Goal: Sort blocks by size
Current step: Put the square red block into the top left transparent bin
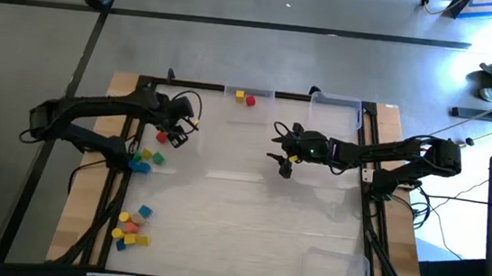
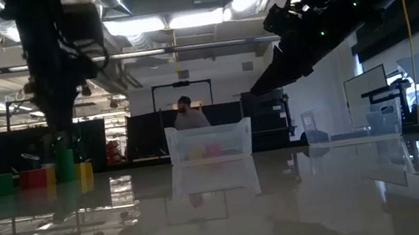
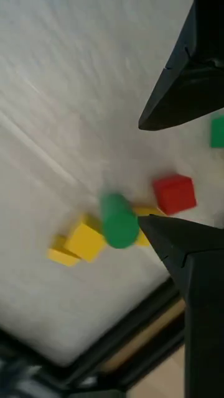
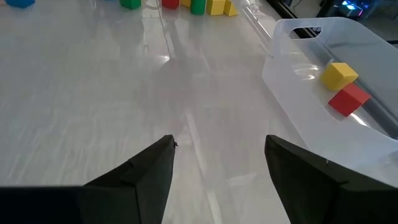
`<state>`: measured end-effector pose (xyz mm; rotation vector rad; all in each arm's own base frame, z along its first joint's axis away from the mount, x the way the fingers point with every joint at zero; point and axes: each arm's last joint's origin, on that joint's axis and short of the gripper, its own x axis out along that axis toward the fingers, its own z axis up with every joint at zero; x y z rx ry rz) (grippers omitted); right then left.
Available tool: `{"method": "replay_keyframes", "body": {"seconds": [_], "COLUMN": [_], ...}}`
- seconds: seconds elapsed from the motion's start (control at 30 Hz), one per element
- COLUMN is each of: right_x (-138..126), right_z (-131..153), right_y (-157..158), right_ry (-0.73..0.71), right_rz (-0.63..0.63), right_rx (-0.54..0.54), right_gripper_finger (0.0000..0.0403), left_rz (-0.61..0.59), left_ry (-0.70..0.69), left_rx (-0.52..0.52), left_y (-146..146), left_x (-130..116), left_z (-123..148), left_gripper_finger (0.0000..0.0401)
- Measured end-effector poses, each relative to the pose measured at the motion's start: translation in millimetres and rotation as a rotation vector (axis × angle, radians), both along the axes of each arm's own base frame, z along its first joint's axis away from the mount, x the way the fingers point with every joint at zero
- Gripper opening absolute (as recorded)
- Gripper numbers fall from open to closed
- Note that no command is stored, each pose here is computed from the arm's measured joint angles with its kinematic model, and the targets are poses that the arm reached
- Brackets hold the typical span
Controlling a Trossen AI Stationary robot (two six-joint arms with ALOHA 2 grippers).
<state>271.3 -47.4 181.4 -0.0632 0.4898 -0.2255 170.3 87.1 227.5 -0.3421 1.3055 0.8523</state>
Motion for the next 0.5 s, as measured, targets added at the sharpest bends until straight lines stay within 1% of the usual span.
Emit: {"method": "replay_keyframes", "body": {"seconds": [0.1, 0.2, 0.37, 0.5], "right_x": [0, 1, 1, 1], "right_z": [1, 3, 3, 2], "right_y": [0, 0, 0, 0], "right_ry": [-0.009, -0.029, -0.031, -0.027], "right_rz": [0.000, 0.000, 0.000, 0.000], "right_rx": [-0.002, -0.005, -0.005, -0.005], "right_gripper_finger": [0.0250, 0.0250, 0.0250, 0.0250], "left_rz": [0.039, 0.044, 0.071, 0.123], "left_ry": [0.039, 0.054, 0.070, 0.061], "left_rx": [-0.020, -0.028, -0.098, -0.101], "left_y": [5, 9, 6, 5], "left_x": [-3, -3, -7, -9], "left_z": [-10, -12, -13, -20], "left_gripper_finger": [0.0223, 0.0223, 0.0223, 0.0223]}}
